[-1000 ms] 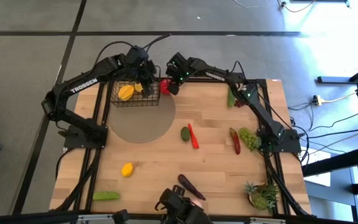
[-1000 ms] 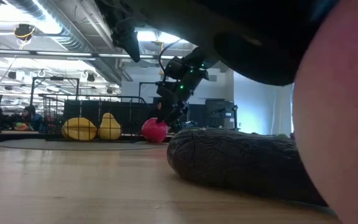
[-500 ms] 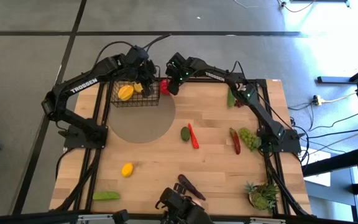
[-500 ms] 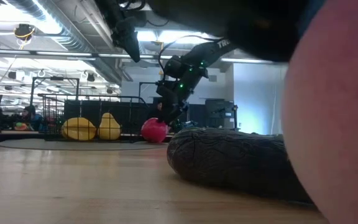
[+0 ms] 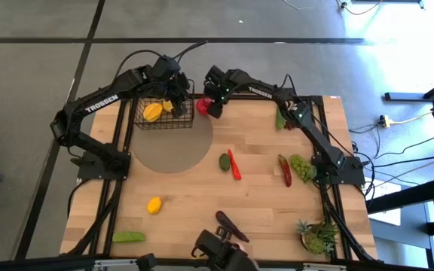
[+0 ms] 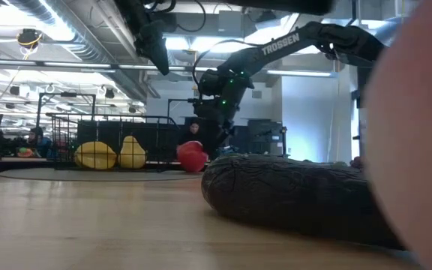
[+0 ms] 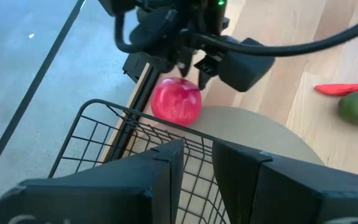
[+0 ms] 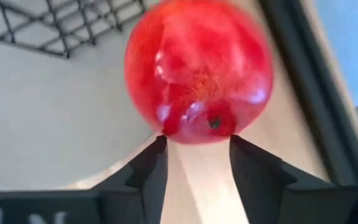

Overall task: Build produce basket
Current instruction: Put the red apple into the black wire basket

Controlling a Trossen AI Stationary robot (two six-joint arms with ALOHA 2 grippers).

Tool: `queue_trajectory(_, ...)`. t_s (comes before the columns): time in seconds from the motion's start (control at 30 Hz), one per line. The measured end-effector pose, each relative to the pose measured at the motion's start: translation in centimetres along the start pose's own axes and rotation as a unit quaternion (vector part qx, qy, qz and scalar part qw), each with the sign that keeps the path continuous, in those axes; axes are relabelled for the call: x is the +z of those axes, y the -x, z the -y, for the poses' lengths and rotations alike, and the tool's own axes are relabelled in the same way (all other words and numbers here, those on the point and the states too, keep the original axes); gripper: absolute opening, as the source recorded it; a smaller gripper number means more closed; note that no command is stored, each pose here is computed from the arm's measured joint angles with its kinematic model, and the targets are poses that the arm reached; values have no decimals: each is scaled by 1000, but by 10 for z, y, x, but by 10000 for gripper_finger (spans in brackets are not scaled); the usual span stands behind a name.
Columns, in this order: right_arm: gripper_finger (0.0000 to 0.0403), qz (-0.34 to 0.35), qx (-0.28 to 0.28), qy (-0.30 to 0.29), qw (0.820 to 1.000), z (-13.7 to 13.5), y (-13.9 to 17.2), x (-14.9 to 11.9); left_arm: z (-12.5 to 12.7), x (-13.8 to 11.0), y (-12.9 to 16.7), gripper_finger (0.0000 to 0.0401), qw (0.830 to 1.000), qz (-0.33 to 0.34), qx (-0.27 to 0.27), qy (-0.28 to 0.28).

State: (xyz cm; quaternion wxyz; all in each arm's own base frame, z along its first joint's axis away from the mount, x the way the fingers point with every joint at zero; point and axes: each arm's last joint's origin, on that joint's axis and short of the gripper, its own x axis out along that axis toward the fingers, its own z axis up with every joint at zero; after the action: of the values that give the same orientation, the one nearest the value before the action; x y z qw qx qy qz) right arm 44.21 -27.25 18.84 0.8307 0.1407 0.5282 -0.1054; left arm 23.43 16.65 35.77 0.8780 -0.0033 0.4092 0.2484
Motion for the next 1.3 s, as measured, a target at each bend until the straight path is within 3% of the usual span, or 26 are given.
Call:
queue_trajectory(0.4, 33, -116, 18, -31, 993, -4, 3, -22, 0, 0, 0, 75, 1000, 0, 0, 0)
queue_trajectory(0.63, 7, -147, -10, -32, 989, -3, 4, -28, 0, 0, 0, 75, 1000, 0, 0, 0)
queue_trajectory(0.77, 16, -172, -71, 5, 983, 1, 7, -30, 0, 0, 0, 75, 1000, 0, 0, 0)
queue_trajectory(0.93, 60, -201, -154, 25, 967, 3, 22, -30, 0, 0, 0, 75, 1000, 0, 0, 0)
queue_trajectory(1.13, 114, -218, -159, 26, 962, -3, 36, -32, 0, 0, 0, 75, 1000, 0, 0, 0)
queue_trajectory(1.3, 131, -203, -164, 41, 964, -16, 47, -28, 0, 0, 0, 75, 1000, 0, 0, 0)
